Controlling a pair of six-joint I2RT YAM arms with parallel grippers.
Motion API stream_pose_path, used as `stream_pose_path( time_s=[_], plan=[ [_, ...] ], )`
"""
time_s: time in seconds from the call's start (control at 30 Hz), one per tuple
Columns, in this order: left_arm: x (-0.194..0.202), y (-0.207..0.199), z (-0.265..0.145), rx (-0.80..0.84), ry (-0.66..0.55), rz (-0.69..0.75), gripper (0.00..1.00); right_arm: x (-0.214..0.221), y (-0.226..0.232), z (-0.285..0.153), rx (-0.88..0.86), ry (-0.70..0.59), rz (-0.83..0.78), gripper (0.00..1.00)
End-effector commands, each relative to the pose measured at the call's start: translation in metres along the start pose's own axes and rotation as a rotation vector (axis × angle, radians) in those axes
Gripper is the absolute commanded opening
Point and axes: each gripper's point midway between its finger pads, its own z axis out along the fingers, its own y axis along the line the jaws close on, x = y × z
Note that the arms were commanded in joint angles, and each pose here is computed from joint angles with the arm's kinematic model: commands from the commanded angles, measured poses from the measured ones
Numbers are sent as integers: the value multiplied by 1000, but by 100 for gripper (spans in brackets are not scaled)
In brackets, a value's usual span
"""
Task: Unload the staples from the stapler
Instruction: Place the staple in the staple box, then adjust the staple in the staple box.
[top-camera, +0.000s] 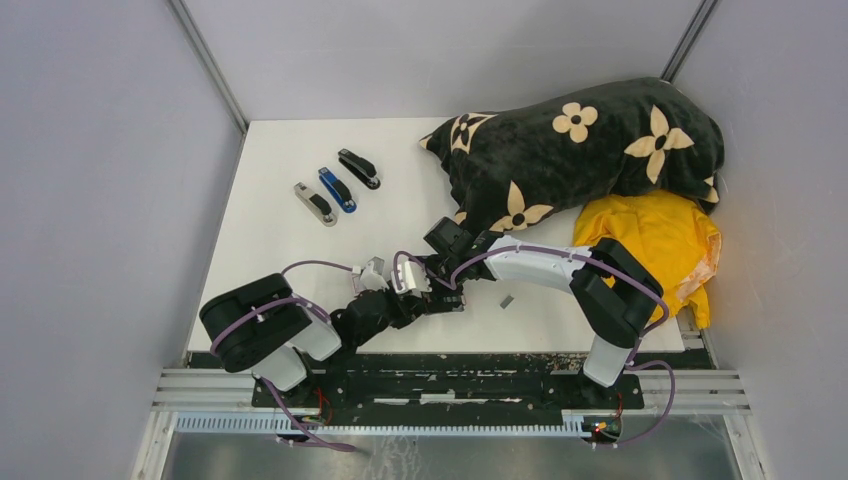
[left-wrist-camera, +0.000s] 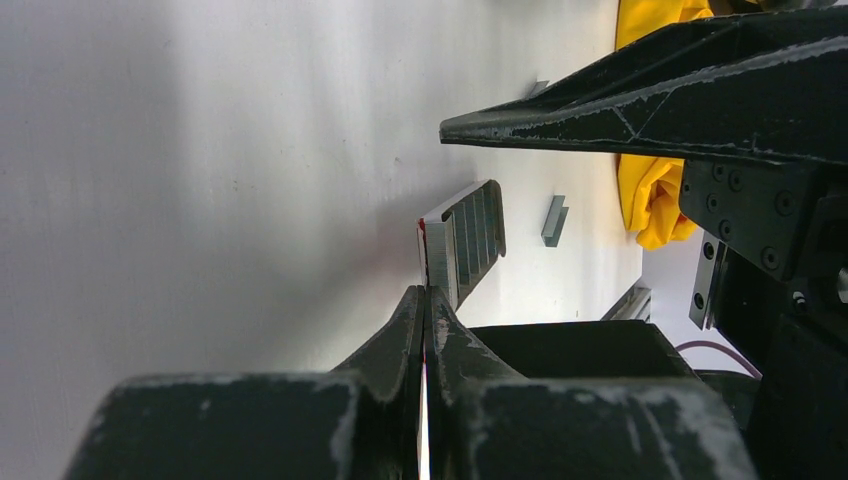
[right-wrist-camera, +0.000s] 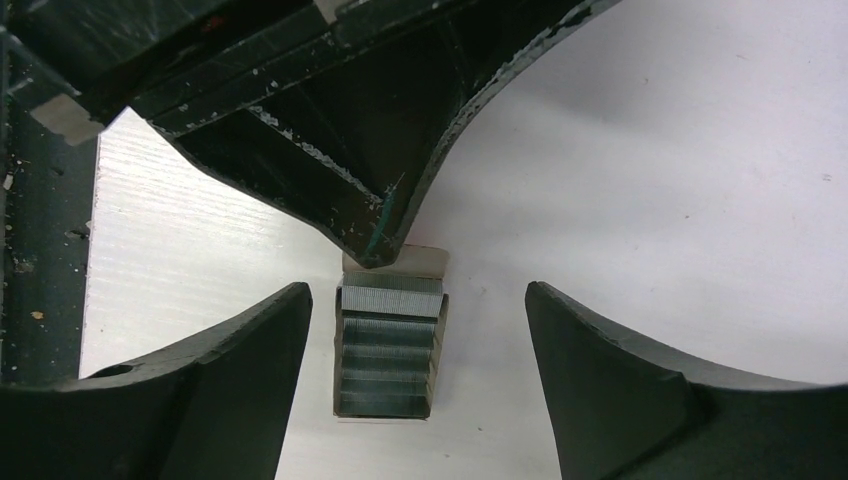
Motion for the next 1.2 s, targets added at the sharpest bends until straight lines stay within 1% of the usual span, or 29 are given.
stream_pose_path(
  time_s=[0.0, 0.3, 0.77, 1.17],
  plan=[
    [-6, -8, 0, 37, -23, 16, 3, -20, -17, -20, 62, -39, 1, 85],
    [-6, -9, 1, 41, -21, 16, 3, -23, -22, -23, 77, -48, 25, 82],
    [-5, -9, 0, 41, -16, 18, 3, -11, -25, -15, 94, -11, 32, 78],
    [-5, -10, 0, 42, -17, 17, 3, -9, -16, -7, 53, -14, 43, 79]
  ],
)
